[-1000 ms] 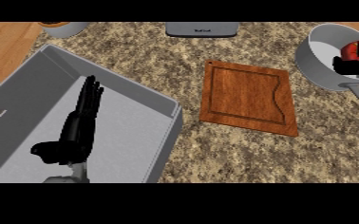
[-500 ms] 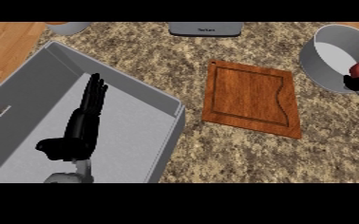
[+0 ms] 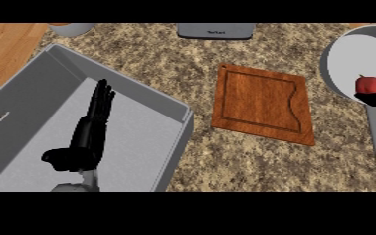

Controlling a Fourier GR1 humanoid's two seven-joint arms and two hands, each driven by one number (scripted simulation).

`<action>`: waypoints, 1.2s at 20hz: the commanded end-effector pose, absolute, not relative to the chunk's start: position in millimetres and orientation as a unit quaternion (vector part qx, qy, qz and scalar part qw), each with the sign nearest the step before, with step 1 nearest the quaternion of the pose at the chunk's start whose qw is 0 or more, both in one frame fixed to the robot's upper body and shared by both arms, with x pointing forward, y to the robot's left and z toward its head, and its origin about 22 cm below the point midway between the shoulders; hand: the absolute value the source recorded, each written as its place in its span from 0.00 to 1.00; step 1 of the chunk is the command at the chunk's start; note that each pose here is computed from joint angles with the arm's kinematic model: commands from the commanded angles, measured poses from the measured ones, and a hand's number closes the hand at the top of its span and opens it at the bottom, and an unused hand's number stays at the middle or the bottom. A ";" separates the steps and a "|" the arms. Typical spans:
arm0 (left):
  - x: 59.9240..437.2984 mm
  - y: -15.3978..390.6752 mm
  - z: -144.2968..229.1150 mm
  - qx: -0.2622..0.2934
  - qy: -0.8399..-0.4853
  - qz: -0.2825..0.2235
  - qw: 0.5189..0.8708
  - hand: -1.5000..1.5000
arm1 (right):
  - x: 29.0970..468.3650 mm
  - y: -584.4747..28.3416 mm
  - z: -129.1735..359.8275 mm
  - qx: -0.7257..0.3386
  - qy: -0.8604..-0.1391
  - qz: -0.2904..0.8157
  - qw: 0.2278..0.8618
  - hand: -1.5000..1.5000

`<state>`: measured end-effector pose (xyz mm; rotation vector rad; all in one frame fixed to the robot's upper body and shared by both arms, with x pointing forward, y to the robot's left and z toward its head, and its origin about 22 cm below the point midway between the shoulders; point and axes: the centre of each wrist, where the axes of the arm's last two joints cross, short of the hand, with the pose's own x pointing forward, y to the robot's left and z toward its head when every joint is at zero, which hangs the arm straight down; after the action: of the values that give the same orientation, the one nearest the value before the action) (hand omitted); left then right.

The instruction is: Pick the bell pepper from the cutting board and place it in the pot

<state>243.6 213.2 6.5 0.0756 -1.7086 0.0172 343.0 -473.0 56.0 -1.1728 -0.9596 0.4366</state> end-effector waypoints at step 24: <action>250.6 236.9 10.3 0.043 -0.755 0.012 0.654 0.50 | 233.3 -580.9 69.0 -0.424 -0.671 -0.161 0.587 0.00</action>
<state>245.9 225.1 9.8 0.0918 -1.7177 0.0196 258.6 -561.2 62.6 -0.9853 -1.5356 -0.3495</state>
